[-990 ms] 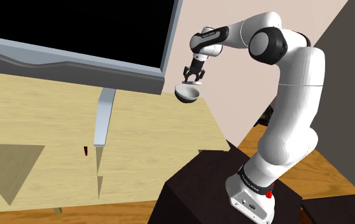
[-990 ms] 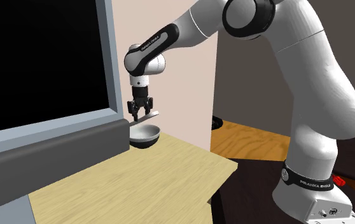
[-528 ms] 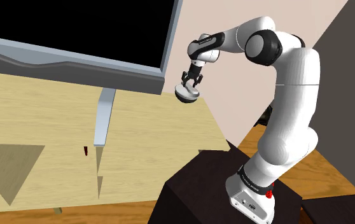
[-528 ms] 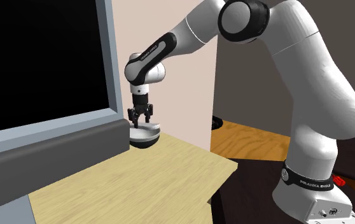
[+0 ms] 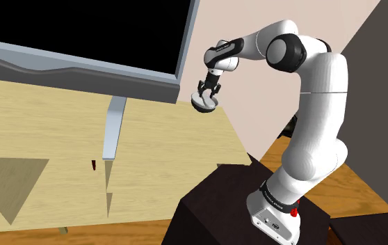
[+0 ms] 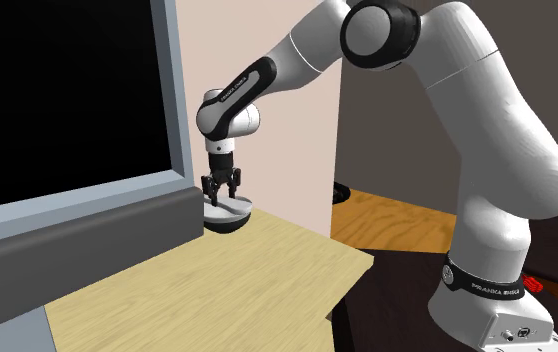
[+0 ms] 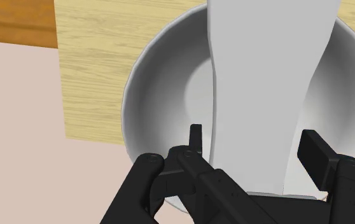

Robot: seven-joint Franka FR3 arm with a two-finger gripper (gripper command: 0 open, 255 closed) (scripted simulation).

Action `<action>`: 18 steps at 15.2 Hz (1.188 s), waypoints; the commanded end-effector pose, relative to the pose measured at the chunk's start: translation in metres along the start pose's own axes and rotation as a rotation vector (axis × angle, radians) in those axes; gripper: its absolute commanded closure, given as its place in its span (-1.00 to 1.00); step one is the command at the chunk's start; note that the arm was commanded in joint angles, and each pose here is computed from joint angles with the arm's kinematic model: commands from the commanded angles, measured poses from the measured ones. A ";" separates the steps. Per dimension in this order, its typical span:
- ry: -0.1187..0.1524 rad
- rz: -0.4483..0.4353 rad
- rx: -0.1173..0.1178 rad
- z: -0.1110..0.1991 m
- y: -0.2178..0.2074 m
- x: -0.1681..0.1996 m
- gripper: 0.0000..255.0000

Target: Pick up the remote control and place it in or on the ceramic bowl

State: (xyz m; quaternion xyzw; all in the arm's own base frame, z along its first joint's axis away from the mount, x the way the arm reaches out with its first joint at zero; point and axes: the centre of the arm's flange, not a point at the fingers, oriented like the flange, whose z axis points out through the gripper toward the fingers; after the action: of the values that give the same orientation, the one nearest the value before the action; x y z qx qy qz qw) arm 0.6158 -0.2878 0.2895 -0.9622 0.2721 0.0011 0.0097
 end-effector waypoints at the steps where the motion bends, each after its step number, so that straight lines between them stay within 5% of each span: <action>1: -0.001 0.001 -0.001 0.001 0.001 0.000 1.00; 2: -0.001 0.001 -0.001 0.001 0.001 0.000 -1.00; 7: -0.001 0.001 -0.001 0.001 0.001 0.000 -1.00; 11: -0.001 0.001 -0.001 -0.049 0.001 0.000 -1.00; 18: -0.001 0.001 -0.001 -0.049 0.001 0.000 -1.00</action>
State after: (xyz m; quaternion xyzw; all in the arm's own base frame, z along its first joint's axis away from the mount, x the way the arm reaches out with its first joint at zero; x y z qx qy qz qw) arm 0.6152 -0.2894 0.3388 -0.9621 0.2726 0.0015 0.0095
